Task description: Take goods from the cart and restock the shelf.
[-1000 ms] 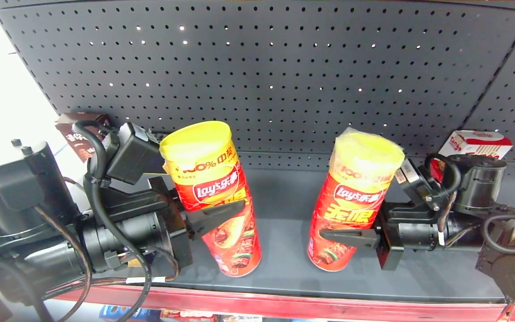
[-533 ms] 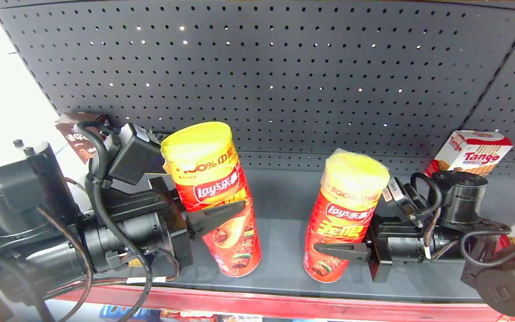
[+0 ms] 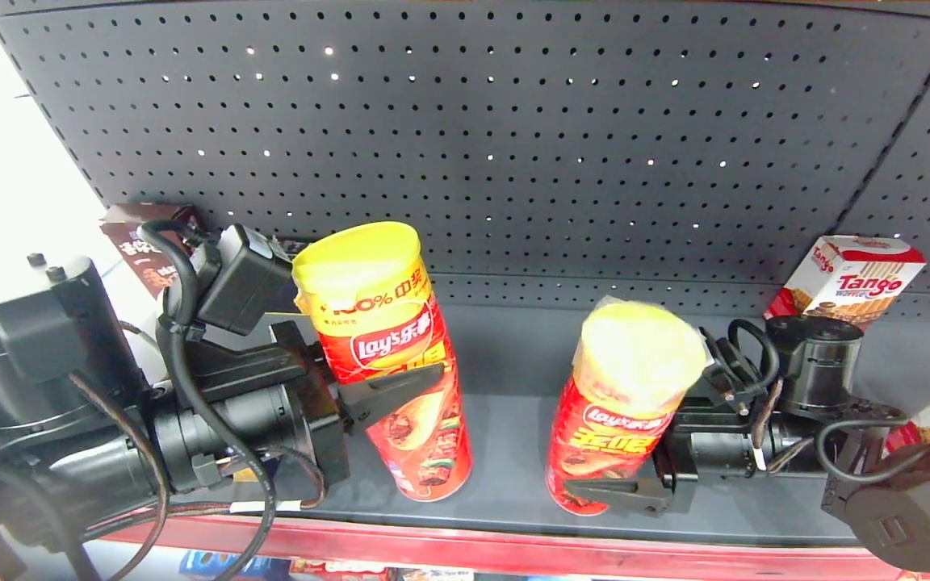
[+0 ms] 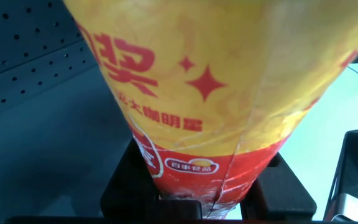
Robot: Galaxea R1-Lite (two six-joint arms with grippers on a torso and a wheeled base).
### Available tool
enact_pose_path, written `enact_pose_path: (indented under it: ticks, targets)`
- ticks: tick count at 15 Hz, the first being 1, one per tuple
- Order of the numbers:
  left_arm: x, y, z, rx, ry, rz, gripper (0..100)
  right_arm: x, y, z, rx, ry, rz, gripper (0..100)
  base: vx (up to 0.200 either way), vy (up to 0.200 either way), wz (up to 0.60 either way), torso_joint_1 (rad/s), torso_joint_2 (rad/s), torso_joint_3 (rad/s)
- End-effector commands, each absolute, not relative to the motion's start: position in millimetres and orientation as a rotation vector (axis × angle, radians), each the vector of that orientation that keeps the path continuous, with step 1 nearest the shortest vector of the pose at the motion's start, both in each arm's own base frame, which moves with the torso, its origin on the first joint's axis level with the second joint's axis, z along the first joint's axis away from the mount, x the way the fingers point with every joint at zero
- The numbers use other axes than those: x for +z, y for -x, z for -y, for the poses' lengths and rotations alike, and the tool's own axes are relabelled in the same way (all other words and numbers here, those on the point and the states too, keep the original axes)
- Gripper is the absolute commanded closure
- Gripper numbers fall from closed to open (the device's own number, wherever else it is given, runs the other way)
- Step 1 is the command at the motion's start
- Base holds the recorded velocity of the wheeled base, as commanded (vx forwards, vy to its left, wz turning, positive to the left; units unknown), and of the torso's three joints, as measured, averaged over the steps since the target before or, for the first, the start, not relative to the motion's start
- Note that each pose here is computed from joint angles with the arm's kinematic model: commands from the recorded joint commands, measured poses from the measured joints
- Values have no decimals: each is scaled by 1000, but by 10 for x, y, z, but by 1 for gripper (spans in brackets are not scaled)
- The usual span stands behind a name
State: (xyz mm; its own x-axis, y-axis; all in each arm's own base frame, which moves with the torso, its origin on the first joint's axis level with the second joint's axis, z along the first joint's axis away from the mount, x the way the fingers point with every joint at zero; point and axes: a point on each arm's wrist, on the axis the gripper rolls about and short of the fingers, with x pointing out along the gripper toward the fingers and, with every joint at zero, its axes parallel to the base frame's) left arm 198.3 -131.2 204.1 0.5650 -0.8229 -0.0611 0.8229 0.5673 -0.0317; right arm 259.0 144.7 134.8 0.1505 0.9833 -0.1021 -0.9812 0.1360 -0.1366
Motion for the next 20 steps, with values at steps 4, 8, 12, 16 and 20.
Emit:
enact_pose_path:
  ticks: [4,8,12,16,20]
  targets:
    - [2046,-1986,1319,-970,0,-71,100,1654,-2450,-1242,1367,214,109,0,0,0,0,0,0,0]
    - [2047,-1967,1338,-983,0,-69,100,1840,-2206,-935,1284,230,160,0,0,0,0,0,0,0]
    - [2058,-1945,1324,-981,0,-64,100,2097,-1789,-571,1162,203,221,0,0,0,0,0,0,0]
    - [2072,-1955,1318,-978,-1,-57,100,2288,-1346,-113,892,251,288,0,0,0,0,0,0,0]
    - [2062,-1916,1284,-971,-1,-59,100,2043,-902,-23,696,207,232,0,0,0,0,0,0,0]
